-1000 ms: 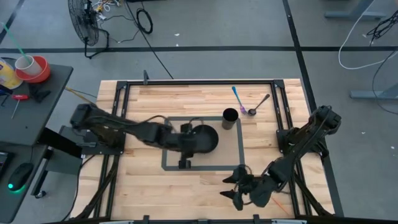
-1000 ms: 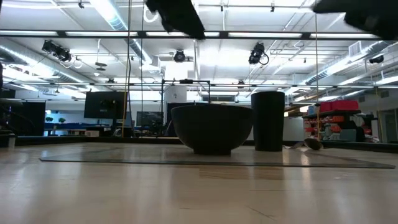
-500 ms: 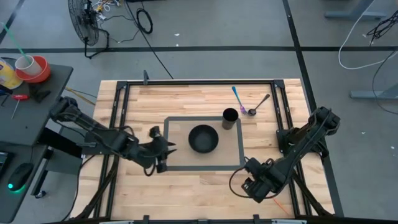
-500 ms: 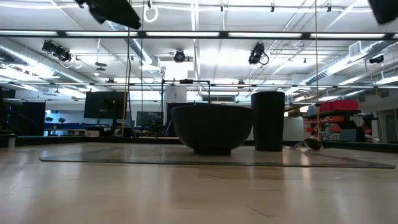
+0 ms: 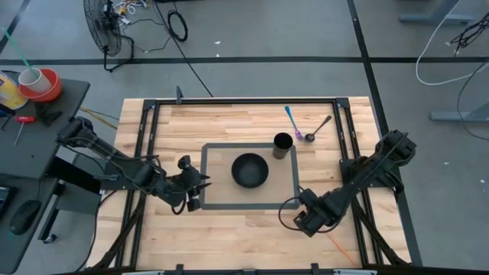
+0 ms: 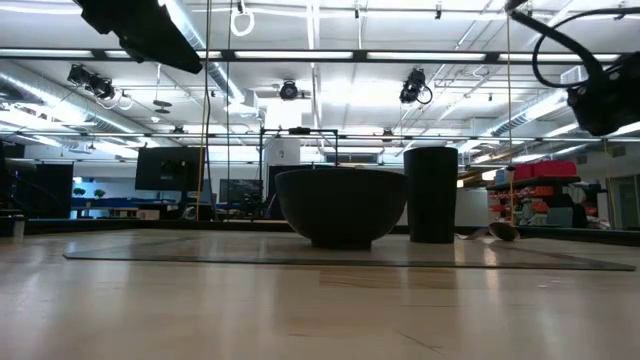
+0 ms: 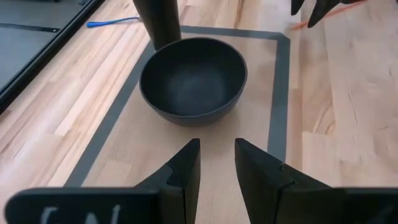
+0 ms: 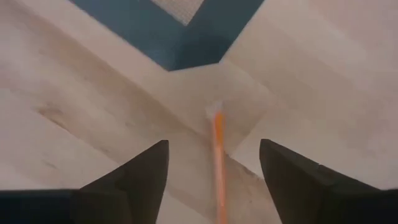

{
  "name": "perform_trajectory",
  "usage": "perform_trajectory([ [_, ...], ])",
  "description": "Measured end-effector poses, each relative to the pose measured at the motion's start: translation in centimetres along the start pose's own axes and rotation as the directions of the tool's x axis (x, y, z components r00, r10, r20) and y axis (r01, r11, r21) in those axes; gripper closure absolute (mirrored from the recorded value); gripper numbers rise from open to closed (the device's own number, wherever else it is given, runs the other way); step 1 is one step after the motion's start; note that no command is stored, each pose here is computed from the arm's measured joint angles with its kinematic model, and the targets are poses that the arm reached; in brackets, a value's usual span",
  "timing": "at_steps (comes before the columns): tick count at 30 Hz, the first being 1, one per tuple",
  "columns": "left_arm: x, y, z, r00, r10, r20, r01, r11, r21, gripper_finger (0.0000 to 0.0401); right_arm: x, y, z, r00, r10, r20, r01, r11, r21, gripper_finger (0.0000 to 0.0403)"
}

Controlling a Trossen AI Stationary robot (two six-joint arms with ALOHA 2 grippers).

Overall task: Pick & Place Utensil
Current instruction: Put the orange straw into the black cup on the transparent mat

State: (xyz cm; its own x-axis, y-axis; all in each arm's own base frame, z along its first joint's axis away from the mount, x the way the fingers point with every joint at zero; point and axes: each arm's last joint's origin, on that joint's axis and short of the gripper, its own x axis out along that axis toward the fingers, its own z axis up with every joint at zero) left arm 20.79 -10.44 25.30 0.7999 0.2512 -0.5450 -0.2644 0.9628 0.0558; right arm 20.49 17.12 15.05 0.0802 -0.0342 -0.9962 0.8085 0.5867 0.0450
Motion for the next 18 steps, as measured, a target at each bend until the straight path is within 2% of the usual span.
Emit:
perform_trajectory([
  [3, 0.0, 0.0, 0.0, 1.0, 0.001, 0.0, -0.001, 1.0, 0.001, 0.0296, 0.2, -0.1, 0.4, 1.0, -0.019, -0.007, 0.019, 1.0, 0.006, 0.0182],
  [7, 0.0, 0.0, 0.0, 1.0, 0.001, -0.001, -0.001, 1.0, 0.001, 0.0296, 1.3, 0.1, 0.7, 0.995, -0.063, -0.075, 0.064, 0.998, 0.002, 0.0221],
  [18, 0.0, 0.0, 0.0, 1.0, 0.001, -0.001, -0.001, 1.0, 0.002, 0.0296, 1.8, 0.6, 0.9, 0.993, -0.048, -0.11, 0.045, 0.999, -0.028, 0.032],
])
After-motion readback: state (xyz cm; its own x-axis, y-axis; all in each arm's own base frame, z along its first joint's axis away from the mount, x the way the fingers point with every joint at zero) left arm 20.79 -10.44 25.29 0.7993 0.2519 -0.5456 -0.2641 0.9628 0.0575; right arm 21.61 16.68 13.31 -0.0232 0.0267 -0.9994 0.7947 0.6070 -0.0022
